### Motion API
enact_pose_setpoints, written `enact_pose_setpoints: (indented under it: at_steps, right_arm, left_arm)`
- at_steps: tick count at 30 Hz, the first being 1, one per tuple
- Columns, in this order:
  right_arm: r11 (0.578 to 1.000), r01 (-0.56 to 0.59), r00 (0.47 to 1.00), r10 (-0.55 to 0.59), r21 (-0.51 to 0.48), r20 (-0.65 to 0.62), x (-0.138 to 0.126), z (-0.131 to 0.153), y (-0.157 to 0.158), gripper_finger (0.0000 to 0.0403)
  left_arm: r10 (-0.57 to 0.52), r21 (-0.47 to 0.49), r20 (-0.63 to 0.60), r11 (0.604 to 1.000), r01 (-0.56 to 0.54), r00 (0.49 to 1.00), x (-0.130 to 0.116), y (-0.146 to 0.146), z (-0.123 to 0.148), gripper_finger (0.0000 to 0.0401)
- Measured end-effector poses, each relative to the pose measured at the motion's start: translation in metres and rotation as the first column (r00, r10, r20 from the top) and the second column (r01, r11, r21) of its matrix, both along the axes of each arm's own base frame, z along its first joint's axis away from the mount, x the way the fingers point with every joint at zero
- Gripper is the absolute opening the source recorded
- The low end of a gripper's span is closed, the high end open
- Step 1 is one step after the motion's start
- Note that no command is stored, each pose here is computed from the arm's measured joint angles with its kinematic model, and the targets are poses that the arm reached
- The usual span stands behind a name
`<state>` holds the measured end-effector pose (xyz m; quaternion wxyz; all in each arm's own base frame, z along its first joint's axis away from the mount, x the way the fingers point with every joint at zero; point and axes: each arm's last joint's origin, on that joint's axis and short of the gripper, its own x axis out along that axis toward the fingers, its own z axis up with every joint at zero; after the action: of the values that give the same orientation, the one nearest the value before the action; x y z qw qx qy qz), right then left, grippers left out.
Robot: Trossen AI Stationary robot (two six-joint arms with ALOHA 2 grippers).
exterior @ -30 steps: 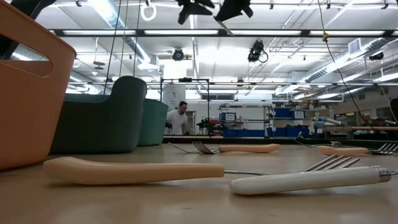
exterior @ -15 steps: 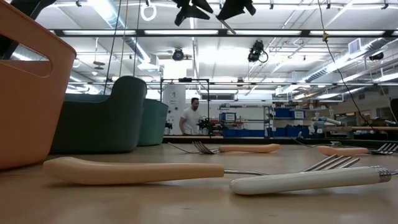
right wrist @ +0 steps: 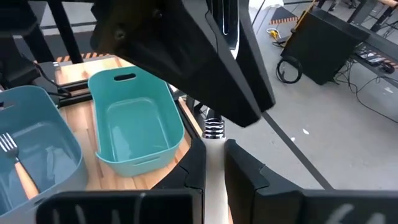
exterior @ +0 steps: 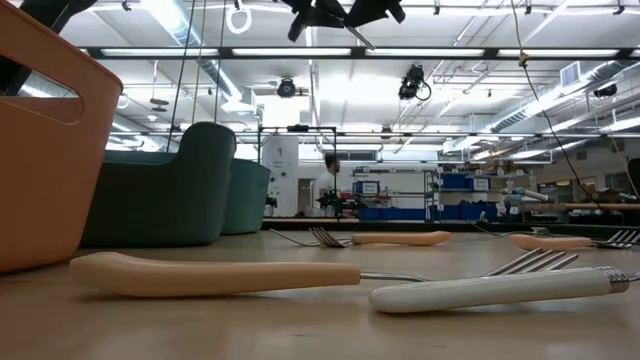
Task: Sort silverware by color (type)
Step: Put the white fork into the green bin
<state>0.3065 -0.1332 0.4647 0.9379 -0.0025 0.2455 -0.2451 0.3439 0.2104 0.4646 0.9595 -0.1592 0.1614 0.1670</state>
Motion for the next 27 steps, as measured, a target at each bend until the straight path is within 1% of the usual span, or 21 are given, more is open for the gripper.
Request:
enact_pose_setpoints:
  at_steps: [4, 5, 6, 10, 13, 17, 22, 27]
  right_arm:
    - [1.0, 0.002, 1.0, -0.002, -0.004, 0.006, 0.001, 0.001, 0.001, 0.0033]
    - [1.0, 0.002, 1.0, -0.002, -0.004, 0.005, 0.001, 0.001, 0.001, 0.003]
    - [1.0, 0.002, 1.0, -0.002, -0.003, 0.004, 0.001, 0.0, 0.001, 0.0026]
    - [1.0, 0.003, 1.0, -0.003, -0.003, 0.004, 0.001, 0.0, 0.001, 0.0006]
    - [1.0, 0.002, 1.0, -0.002, -0.003, 0.002, 0.001, 0.0, 0.001, 0.0004]
    - [1.0, 0.003, 1.0, -0.002, 0.011, -0.031, -0.001, -0.003, 0.001, 0.0025]
    - [0.999, 0.011, 0.993, -0.006, 0.044, -0.115, -0.006, -0.01, 0.001, 0.0049]
    - [0.997, 0.02, 0.98, -0.003, 0.08, -0.2, -0.011, -0.017, 0.003, 0.0058]
  left_arm:
    - [-0.006, 0.023, -0.033, 1.0, 0.007, 0.999, 0.0, 0.0, -0.003, 0.0027]
    - [-0.011, 0.032, -0.035, 0.999, 0.012, 0.999, 0.0, 0.0, -0.003, 0.0014]
    - [-0.011, 0.035, -0.035, 0.999, 0.013, 0.999, 0.0, 0.0, -0.003, 0.001]
    - [-0.012, 0.029, -0.045, 0.999, 0.013, 0.999, -0.001, 0.001, -0.004, 0.0008]
    - [-0.015, 0.014, -0.084, 1.0, 0.017, 0.996, -0.003, 0.001, -0.008, 0.0005]
    - [-0.05, 0.008, -0.21, 0.999, 0.053, 0.976, -0.01, -0.003, -0.017, 0.0006]
    - [-0.084, -0.004, -0.303, 0.996, 0.087, 0.949, -0.016, -0.006, -0.023, 0.0014]
    - [-0.115, -0.021, -0.377, 0.993, 0.116, 0.919, -0.021, -0.009, -0.029, 0.0016]
